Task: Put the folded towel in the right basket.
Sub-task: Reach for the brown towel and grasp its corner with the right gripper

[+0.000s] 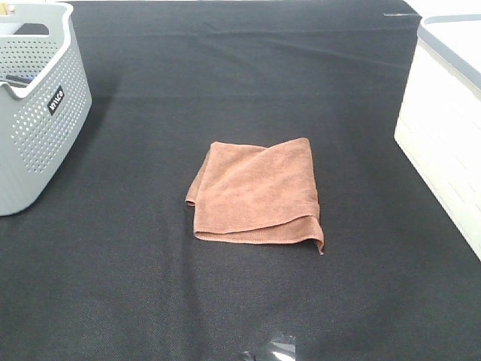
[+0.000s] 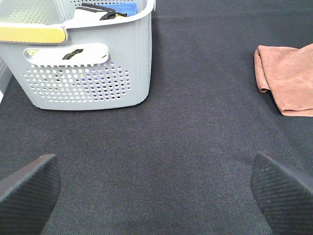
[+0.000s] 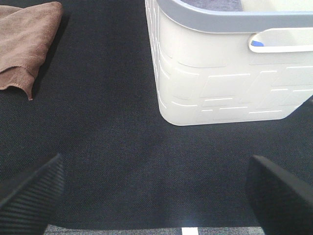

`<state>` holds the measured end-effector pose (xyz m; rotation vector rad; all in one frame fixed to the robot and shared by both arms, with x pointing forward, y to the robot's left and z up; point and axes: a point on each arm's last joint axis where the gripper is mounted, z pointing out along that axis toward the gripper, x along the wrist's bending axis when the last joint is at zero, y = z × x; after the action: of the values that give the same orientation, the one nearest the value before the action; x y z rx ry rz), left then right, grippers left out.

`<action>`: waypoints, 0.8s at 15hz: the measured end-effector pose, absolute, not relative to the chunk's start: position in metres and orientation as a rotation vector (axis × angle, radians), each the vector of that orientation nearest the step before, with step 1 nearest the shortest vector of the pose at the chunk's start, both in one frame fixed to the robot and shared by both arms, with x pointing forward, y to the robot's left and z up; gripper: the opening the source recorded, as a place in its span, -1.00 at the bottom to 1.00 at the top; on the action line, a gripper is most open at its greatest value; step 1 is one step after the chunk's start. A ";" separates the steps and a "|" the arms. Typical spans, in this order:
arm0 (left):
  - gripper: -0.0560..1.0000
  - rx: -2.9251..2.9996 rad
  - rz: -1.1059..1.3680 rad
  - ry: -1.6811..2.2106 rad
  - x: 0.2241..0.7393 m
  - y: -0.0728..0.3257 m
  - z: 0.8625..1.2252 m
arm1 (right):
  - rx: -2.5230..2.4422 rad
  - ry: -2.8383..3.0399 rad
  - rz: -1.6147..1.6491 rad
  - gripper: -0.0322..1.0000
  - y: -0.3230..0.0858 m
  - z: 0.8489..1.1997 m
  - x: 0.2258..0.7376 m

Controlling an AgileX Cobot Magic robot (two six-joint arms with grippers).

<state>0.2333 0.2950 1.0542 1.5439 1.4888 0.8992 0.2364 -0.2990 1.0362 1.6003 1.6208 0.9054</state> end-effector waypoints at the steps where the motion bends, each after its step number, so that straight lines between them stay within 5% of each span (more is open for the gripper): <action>1: 0.98 1.544 0.899 1.489 0.233 0.295 1.054 | 1.601 1.622 0.911 0.94 -0.299 1.036 0.236; 12: 0.98 1.544 0.899 1.489 0.233 0.295 1.054 | 1.601 1.622 0.911 0.94 -0.299 1.036 0.236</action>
<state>0.2333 0.2950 1.0542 1.5439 1.4888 0.8992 0.2364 -0.2986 1.0362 1.6015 1.6224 0.9107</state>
